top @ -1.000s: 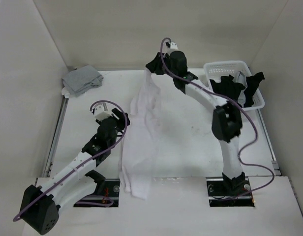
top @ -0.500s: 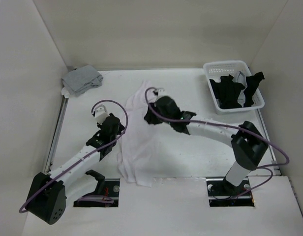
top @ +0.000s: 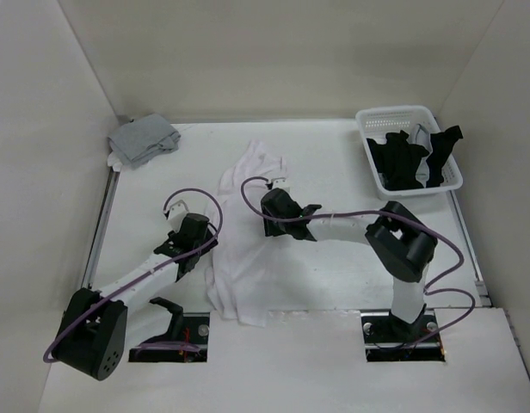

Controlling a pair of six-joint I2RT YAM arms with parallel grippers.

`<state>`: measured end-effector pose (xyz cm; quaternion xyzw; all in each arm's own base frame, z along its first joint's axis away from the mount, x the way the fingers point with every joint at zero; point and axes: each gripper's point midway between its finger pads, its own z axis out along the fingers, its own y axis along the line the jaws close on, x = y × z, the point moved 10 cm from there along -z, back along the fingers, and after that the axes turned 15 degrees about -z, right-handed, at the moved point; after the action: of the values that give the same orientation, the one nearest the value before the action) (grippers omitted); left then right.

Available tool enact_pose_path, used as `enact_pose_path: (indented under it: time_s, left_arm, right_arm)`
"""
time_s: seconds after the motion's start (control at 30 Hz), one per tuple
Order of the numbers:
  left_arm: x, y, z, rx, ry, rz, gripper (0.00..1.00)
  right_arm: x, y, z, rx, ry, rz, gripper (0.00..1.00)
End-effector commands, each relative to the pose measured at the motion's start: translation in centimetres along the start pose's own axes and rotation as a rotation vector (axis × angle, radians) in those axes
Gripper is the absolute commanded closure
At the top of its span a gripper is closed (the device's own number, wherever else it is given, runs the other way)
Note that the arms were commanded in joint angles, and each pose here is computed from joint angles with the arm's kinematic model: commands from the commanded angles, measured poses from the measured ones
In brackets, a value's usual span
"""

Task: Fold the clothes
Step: Flatten the tank top out

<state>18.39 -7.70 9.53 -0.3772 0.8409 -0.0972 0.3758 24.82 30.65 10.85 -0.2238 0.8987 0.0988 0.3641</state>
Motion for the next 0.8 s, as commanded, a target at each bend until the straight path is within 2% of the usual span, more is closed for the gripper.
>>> enact_pose_path:
  time_s: [0.0, 0.1, 0.13, 0.17, 0.23, 0.33, 0.43, 0.47, 0.57, 0.67, 0.77]
  left_arm:
    - [0.2, -0.6, -0.1, 0.040, 0.025, -0.008, 0.52]
    - [-0.1, -0.9, -0.3, 0.064, 0.012, -0.014, 0.53]
    - [-0.3, -1.2, -0.5, 0.081, 0.005, -0.021, 0.53]
    - [-0.4, -1.3, -0.6, 0.085, 0.003, -0.021, 0.53]
    - [-0.7, -1.7, -0.8, 0.109, -0.009, -0.022, 0.53]
    - [-0.7, -2.2, -1.1, 0.125, -0.005, 0.000, 0.55]
    - [-0.1, -1.9, -1.3, 0.124, 0.013, 0.026, 0.60]
    - [0.4, -1.6, -1.5, 0.120, 0.034, 0.044, 0.63]
    - [1.9, -1.2, -2.4, 0.129, 0.096, 0.090, 0.65]
    - [3.6, -2.5, -3.8, 0.233, 0.158, 0.153, 0.62]
    - [4.9, -2.6, -4.4, 0.280, 0.186, 0.199, 0.62]
  right_arm:
    - [-1.9, -1.1, 2.0, 0.050, -0.005, 0.051, 0.60]
    - [-3.1, -2.7, 3.3, 0.071, -0.001, 0.082, 0.83]
    - [-4.1, -3.9, 3.7, 0.054, -0.001, 0.120, 0.96]
    - [-4.4, -4.1, 3.6, 0.051, -0.007, 0.127, 0.97]
    - [-6.5, -7.1, 3.6, 0.151, -0.067, 0.174, 0.98]
    - [-8.6, -11.5, 3.1, 0.226, -0.099, 0.255, 0.95]
    - [-8.9, -13.1, 2.6, 0.231, -0.116, 0.291, 0.66]
    - [-8.7, -13.4, 2.5, 0.242, -0.116, 0.291, 0.61]
    - [-7.6, -14.2, 1.6, 0.251, -0.148, 0.327, 0.60]
    - [-6.6, -13.8, 0.7, 0.216, -0.174, 0.330, 0.63]
    - [-5.0, -11.8, -0.2, 0.168, -0.183, 0.309, 0.63]
